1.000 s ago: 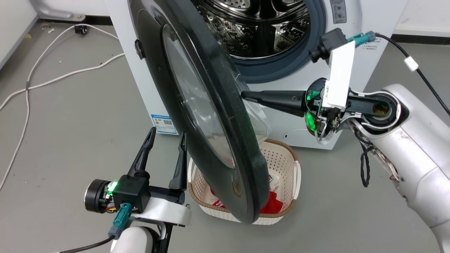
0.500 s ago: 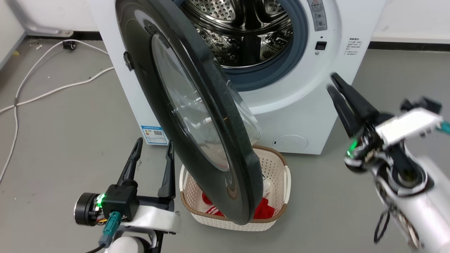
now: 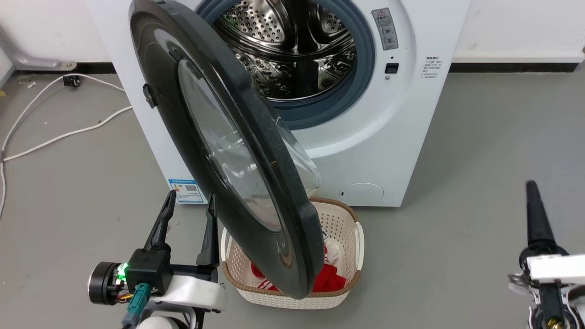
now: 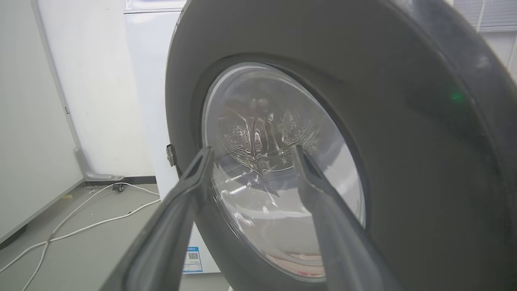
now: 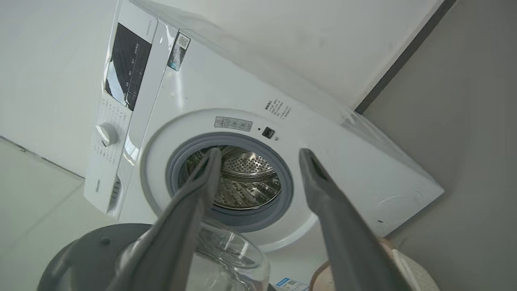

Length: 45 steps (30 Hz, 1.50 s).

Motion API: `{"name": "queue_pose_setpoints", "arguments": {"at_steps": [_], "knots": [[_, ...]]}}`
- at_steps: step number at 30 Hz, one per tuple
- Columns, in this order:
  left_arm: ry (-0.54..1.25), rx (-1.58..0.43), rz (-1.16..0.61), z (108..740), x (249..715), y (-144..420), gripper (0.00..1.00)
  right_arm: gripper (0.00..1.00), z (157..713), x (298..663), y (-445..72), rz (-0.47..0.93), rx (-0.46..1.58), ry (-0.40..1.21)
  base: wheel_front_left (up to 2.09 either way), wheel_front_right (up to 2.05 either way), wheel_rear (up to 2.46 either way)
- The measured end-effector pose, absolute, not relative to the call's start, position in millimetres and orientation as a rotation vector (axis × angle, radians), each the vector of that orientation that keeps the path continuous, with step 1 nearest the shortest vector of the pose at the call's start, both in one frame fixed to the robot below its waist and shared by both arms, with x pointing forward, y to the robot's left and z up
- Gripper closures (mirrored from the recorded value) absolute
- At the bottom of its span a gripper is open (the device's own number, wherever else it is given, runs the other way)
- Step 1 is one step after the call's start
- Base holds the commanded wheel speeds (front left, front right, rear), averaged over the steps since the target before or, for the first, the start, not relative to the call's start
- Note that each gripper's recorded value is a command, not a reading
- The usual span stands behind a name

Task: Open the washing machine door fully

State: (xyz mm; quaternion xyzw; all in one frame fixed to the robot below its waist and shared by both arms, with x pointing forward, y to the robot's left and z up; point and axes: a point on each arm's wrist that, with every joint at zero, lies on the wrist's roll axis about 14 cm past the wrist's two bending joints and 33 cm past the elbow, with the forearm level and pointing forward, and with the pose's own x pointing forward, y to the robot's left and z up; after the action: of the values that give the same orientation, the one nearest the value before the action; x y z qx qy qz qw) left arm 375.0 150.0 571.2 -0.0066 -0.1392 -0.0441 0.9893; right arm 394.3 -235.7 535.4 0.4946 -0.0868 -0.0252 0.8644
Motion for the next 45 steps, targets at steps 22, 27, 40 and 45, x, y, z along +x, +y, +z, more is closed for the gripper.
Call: {"name": "queue_pose_setpoints", "arguments": {"at_steps": [22,27,40,45], "knots": [[-0.278,-0.014,-0.086,571,372,152,0.00,0.00,576,354,-170,0.105,0.037,-0.271,0.00,0.00,0.00],[-0.277,-0.013,-0.085,570,372,153,0.00,0.00,555,354,-170,0.104,0.052,-0.209,0.00,0.00,0.00],[-0.277,-0.016,-0.090,570,373,151,0.00,0.00,548,358,-172,0.094,0.048,-0.193,0.00,0.00,0.00],[-0.279,-0.024,-0.089,571,373,151,0.95,0.00,545,359,-172,0.096,0.049,-0.185,0.00,0.00,0.00]]}}
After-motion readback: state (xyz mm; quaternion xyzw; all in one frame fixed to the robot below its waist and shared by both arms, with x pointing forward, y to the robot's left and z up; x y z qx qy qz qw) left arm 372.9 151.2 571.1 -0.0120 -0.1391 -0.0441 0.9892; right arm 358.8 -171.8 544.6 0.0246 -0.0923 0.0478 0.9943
